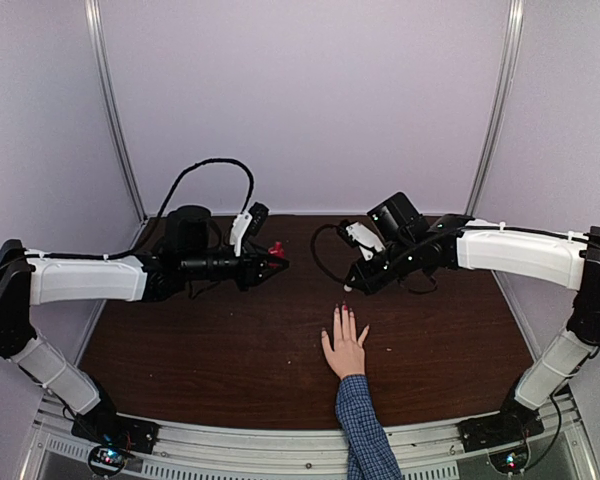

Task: Paint the nails
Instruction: Paint the hand on the nail.

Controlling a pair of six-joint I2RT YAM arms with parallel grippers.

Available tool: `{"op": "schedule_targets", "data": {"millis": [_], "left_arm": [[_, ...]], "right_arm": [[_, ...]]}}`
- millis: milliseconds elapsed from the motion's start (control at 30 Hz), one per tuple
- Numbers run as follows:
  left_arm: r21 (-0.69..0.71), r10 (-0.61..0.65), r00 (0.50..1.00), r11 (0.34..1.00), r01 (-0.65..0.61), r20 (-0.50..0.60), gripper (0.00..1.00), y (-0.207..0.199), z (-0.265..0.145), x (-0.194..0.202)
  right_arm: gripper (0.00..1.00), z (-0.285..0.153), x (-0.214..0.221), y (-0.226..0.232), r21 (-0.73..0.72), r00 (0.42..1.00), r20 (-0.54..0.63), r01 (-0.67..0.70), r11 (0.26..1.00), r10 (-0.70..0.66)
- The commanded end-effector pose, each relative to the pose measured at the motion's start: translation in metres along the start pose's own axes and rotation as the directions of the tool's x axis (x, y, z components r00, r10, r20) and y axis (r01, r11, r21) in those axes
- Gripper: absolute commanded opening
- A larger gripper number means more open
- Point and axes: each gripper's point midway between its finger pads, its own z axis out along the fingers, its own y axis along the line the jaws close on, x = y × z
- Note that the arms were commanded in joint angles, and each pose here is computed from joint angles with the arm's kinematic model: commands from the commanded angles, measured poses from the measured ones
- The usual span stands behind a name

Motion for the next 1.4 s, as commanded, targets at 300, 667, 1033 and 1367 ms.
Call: {"op": "schedule_targets", "data": {"millis": [300, 667, 1033, 1367], "left_arm": [[0.006, 0.015, 0.999, 1.0, -0.016, 0.04, 0.0, 0.001, -0.001, -0.001], [0.004, 0.019, 0.999, 1.0, -0.019, 0.036, 0.0, 0.001, -0.002, 0.002], [0.009, 0.015, 0.999, 1.0, -0.016, 0.039, 0.0, 0.001, -0.001, 0.004], [0.011, 0.022, 0.999, 1.0, -0.023, 0.036, 0.0, 0.001, -0.001, 0.004]], "right_arm": [[0.0, 0.009, 0.007, -0.003, 0.028, 0.999, -0.045, 0.009, 1.0, -0.008], [0.0, 0.016, 0.005, -0.005, 0.037, 0.999, -0.048, 0.004, 0.999, -0.003], [0.0, 0.015, -0.007, -0.003, 0.033, 1.0, -0.021, -0.014, 0.999, 0.015], [0.0, 0.014, -0.001, -0.005, 0.045, 0.999, -0.05, 0.018, 0.999, -0.016]]}}
